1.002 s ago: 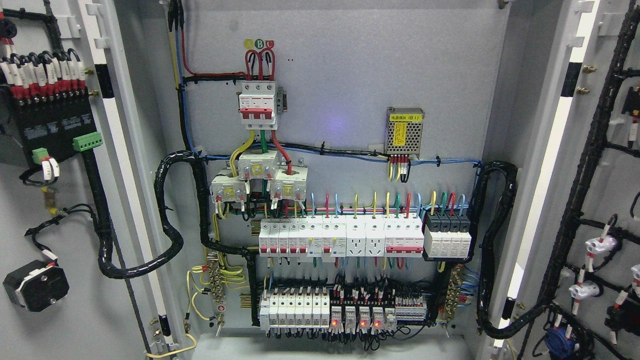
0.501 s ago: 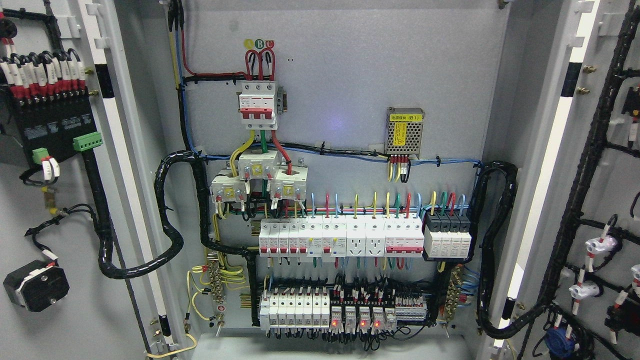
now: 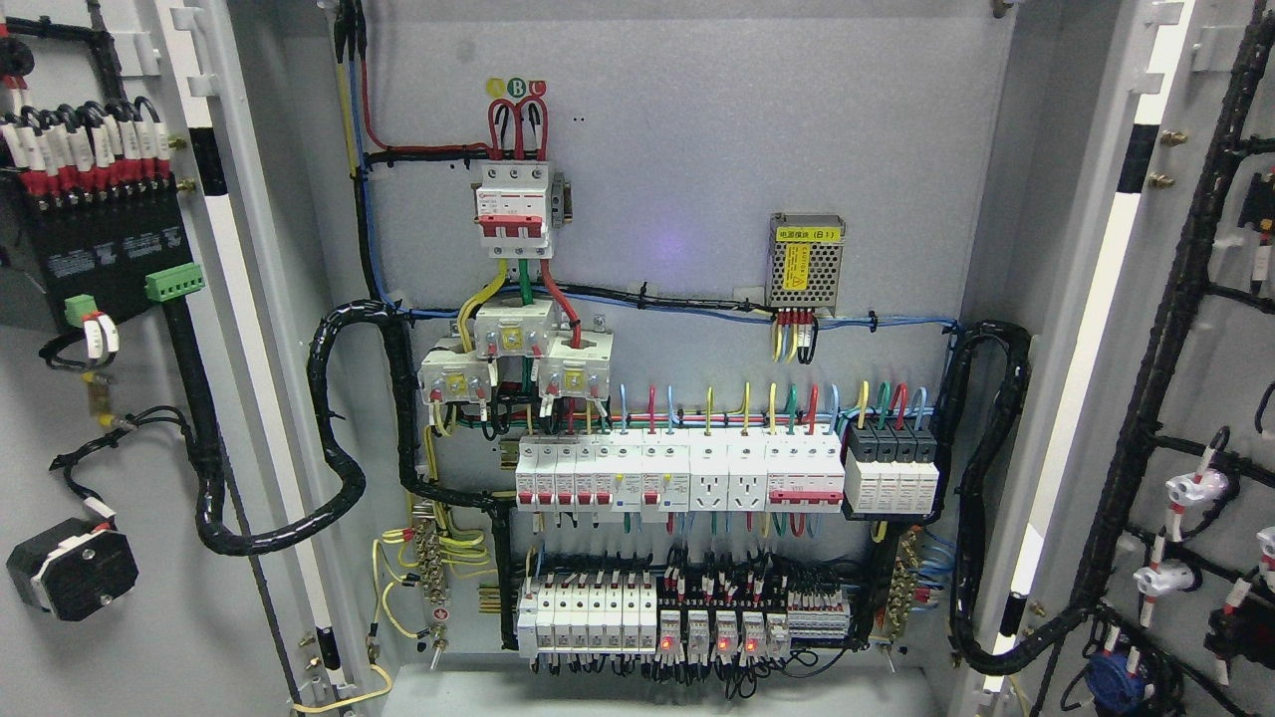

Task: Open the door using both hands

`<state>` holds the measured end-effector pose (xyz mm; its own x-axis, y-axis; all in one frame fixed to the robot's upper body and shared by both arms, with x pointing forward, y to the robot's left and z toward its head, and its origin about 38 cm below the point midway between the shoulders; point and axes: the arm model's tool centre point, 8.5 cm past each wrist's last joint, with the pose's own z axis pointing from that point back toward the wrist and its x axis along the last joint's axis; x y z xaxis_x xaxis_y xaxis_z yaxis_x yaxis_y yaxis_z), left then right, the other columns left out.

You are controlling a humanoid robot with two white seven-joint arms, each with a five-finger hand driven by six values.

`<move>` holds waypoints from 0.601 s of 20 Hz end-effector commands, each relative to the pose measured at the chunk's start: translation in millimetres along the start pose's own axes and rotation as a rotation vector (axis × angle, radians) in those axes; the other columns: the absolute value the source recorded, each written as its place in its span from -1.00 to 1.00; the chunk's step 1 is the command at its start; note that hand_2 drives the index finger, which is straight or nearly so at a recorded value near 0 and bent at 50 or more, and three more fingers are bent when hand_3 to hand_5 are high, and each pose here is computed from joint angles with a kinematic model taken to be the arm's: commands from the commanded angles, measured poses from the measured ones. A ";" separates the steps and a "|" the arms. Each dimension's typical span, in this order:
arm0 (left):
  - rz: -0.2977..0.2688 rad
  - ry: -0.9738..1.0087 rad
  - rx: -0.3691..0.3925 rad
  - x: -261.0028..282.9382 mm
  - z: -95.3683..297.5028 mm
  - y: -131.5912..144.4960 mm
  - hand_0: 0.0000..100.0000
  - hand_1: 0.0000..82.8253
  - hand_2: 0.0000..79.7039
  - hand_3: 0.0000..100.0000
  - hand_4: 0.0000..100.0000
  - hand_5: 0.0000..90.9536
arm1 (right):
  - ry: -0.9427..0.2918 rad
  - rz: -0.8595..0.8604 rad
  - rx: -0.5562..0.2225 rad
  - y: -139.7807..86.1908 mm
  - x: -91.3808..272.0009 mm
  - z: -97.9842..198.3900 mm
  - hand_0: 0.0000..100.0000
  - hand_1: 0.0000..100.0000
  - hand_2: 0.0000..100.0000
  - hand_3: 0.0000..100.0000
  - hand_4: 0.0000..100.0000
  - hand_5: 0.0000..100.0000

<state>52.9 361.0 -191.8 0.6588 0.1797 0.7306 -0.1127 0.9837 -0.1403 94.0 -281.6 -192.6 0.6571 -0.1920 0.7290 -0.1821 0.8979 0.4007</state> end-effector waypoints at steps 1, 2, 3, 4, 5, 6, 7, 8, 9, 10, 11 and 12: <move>-0.034 0.380 0.119 -92.3 44.0 12.6 -1.00 -1.00 -1.00 -1.00 -1.00 -1.00 | 0.377 -0.097 -0.171 1.5 -109.0 61.9 -1.00 -1.00 -1.00 -1.00 -1.00 -1.00; -0.037 0.408 0.137 -94.5 46.5 16.4 -1.00 -1.00 -1.00 -1.00 -1.00 -1.00 | 0.405 -0.069 -0.184 0.4 -112.1 64.4 -1.00 -1.00 -1.00 -1.00 -1.00 -1.00; -0.034 0.436 0.152 -98.7 50.1 16.7 -1.00 -1.00 -1.00 -1.00 -1.00 -1.00 | 0.430 -0.044 -0.193 2.4 -116.1 65.3 -1.00 -1.00 -1.00 -1.00 -1.00 -1.00; -0.027 0.467 0.157 -105.3 54.5 12.4 -1.00 -1.00 -1.00 -1.00 -1.00 -1.00 | 0.456 -0.025 -0.195 7.2 -121.4 65.6 -1.00 -1.00 -1.00 -1.00 -1.00 -1.00; -0.033 0.494 0.155 -109.7 58.4 10.7 -1.00 -1.00 -1.00 -1.00 -1.00 -1.00 | 0.479 -0.006 -0.208 8.3 -125.5 68.1 -1.00 -1.00 -1.00 -1.00 -1.00 -1.00; -0.040 0.516 0.151 -112.3 60.8 9.9 -1.00 -1.00 -1.00 -1.00 -1.00 -1.00 | 0.497 0.011 -0.229 6.5 -128.1 71.4 -1.00 -1.00 -1.00 -1.00 -1.00 -1.00; -0.050 0.544 0.140 -116.2 63.4 6.9 -1.00 -1.00 -1.00 -1.00 -1.00 -1.00 | 0.504 0.020 -0.256 5.0 -129.4 72.8 -1.00 -1.00 -1.00 -1.00 -1.00 -1.00; -0.061 0.575 0.132 -120.6 67.9 5.1 -1.00 -1.00 -1.00 -1.00 -1.00 -1.00 | 0.503 0.022 -0.275 7.0 -130.5 71.2 -1.00 -1.00 -1.00 -1.00 -1.00 -1.00; -0.075 0.607 0.122 -126.1 74.7 3.7 -1.00 -1.00 -1.00 -1.00 -1.00 -1.00 | 0.510 0.022 -0.293 8.7 -132.9 71.6 -1.00 -1.00 -1.00 -1.00 -1.00 -1.00; -0.090 0.634 0.112 -130.2 80.3 2.7 -1.00 -1.00 -1.00 -1.00 -1.00 -1.00 | 0.518 0.023 -0.306 10.2 -135.3 72.7 -1.00 -1.00 -1.00 -1.00 -1.00 -1.00; -0.104 0.654 0.101 -133.1 84.4 2.0 -1.00 -1.00 -1.00 -1.00 -1.00 -1.00 | 0.532 0.022 -0.317 11.2 -138.7 75.8 -1.00 -1.00 -1.00 -1.00 -1.00 -1.00; -0.110 0.666 0.102 -134.5 87.7 3.5 -1.00 -1.00 -1.00 -1.00 -1.00 -1.00 | 0.558 0.022 -0.325 14.7 -144.3 79.4 -1.00 -1.00 -1.00 -1.00 -1.00 -1.00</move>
<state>-6.6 353.6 -233.5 0.8807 0.0915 0.4648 -0.0812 0.9958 -0.0422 8.5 -289.5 -238.0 0.8654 -0.0378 0.4997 -0.0486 0.9861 0.1586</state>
